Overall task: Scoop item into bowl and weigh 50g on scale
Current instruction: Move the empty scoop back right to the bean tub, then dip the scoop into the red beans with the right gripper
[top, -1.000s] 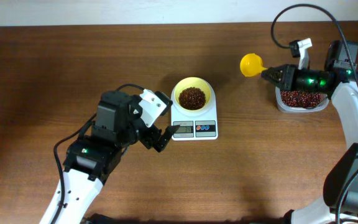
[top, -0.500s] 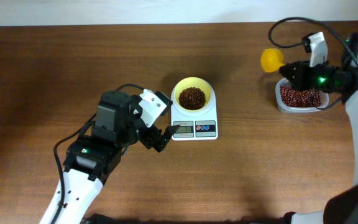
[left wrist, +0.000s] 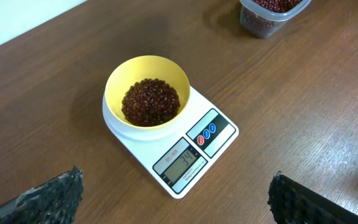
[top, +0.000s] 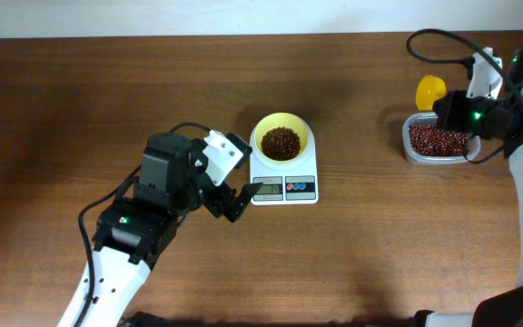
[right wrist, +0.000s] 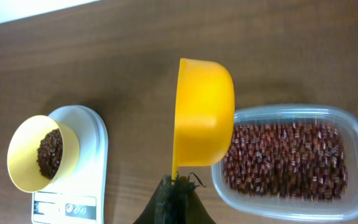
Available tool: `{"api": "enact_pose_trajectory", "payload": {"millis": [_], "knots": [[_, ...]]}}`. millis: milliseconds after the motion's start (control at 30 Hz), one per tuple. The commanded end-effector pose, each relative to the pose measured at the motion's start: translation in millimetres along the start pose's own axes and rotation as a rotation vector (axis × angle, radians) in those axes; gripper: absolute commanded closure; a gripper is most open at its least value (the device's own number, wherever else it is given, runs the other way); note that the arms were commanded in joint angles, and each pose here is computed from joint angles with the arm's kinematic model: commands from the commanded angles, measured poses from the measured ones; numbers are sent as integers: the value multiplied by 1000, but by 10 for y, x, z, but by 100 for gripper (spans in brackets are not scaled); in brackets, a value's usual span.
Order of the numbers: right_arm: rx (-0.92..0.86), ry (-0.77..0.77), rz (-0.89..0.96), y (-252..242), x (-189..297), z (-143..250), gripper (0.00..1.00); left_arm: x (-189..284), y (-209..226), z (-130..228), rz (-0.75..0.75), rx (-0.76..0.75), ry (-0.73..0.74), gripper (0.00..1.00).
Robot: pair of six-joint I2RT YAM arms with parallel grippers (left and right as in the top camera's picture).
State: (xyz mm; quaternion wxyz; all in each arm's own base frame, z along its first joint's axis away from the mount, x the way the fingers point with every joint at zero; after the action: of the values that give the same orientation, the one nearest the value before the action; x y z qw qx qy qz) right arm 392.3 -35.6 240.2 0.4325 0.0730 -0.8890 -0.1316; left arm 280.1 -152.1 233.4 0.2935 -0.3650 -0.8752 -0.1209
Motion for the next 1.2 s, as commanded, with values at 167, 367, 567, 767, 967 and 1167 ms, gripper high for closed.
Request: {"api": "enact_pose_trajectory", "payload": {"millis": [167,367,567,767,967,1167], "knots": [[-116,145,113,-187,-16,293,96,-12,11,23,1,19,5,1],[-116,183,287,-495,-82,359,96,-12,11,23,1,19,5,1],[-127,250,330,-679,-358,455,96,-12,11,23,1,19,5,1],[-126,299,402,-862,-517,542,96,-12,11,23,1,19,5,1],[-101,270,530,-1052,-461,472,96,-13,10,23,1,19,5,1],[-96,219,531,-1068,-495,361,96,-12,11,23,1,19,5,1]]}}
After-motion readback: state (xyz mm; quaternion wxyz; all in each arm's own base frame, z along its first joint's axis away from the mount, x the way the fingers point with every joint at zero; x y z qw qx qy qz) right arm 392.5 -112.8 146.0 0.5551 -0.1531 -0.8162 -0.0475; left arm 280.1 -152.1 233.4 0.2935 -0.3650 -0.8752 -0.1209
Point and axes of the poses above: each gripper's point midway between its finger pads, its own x axis back along the fingers, its own y axis along the line the jaws close on, z = x × y, the point moved 2 cm from there along x, back along the fingers
